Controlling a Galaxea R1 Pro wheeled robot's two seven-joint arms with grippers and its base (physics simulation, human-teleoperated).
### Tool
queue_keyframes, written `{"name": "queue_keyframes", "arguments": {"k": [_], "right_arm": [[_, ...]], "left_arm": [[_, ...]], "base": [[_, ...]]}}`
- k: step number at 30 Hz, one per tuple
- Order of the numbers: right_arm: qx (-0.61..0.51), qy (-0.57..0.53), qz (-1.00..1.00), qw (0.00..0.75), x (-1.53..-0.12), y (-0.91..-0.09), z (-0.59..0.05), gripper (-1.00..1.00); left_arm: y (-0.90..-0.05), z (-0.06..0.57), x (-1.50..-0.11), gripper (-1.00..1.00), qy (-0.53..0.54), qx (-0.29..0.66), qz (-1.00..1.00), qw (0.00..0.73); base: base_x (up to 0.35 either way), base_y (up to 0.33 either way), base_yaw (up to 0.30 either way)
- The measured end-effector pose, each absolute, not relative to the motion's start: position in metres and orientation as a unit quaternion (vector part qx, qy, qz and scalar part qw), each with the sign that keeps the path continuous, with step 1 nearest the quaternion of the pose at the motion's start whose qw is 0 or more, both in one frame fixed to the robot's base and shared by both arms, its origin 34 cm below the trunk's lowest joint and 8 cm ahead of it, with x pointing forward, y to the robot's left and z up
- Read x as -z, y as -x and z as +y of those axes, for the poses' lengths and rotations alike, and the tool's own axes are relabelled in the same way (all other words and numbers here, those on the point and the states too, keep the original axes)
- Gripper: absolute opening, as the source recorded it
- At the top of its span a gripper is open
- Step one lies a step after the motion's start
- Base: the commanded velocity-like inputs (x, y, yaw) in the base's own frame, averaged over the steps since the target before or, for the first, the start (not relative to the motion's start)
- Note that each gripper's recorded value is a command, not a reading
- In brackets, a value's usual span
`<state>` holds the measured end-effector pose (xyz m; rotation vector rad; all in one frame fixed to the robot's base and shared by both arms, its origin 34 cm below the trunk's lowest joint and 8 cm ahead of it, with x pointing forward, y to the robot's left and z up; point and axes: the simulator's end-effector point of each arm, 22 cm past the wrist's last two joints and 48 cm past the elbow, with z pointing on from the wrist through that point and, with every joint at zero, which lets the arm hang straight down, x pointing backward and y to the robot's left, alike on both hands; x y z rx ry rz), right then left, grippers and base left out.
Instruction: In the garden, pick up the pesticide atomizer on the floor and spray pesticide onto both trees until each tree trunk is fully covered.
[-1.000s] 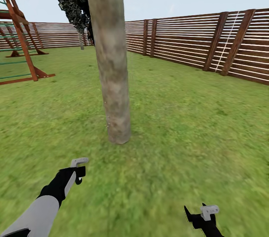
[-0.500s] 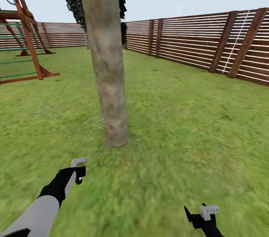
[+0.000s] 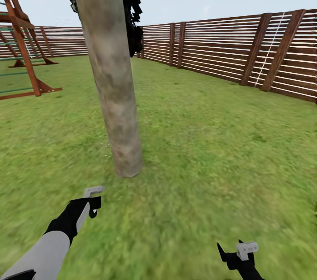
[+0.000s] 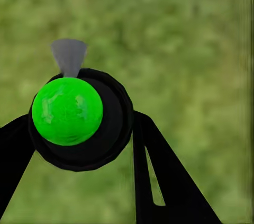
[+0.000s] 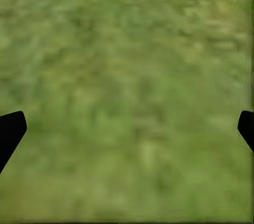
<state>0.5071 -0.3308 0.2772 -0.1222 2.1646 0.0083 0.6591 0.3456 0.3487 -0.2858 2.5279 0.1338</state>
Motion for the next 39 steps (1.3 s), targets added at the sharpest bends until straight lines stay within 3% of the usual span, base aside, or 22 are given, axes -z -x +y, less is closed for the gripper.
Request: {"name": "queue_keyframes", "arguments": {"k": [5,13,27,32,39], "right_arm": [[-0.003,0.049,0.882,0.468,-0.277,-0.507,-0.331,1.00],[-0.003,0.049,0.882,0.468,-0.277,-0.507,-0.331,1.00],[-0.004,0.049,0.883,0.467,-0.277,-0.507,-0.331,1.00],[-0.004,0.049,0.883,0.467,-0.277,-0.507,-0.331,1.00],[-0.004,0.049,0.883,0.467,-0.277,-0.506,-0.331,1.00]], "left_arm": [[-0.666,0.339,-0.354,-1.00,0.104,-0.046,0.949,0.295],[-0.730,0.258,-0.408,-1.00,0.085,0.012,0.943,0.322],[-0.721,0.285,-0.401,-1.00,0.065,-0.021,0.949,0.309],[-0.713,0.345,-0.400,-1.00,0.070,-0.064,0.949,0.302],[-0.713,0.295,-0.394,-1.00,0.044,-0.041,0.952,0.300]], "base": [[0.000,0.000,-0.015],[0.000,0.000,0.000],[0.056,0.000,-0.086],[0.001,0.000,0.000],[-0.097,0.000,0.000]]}}
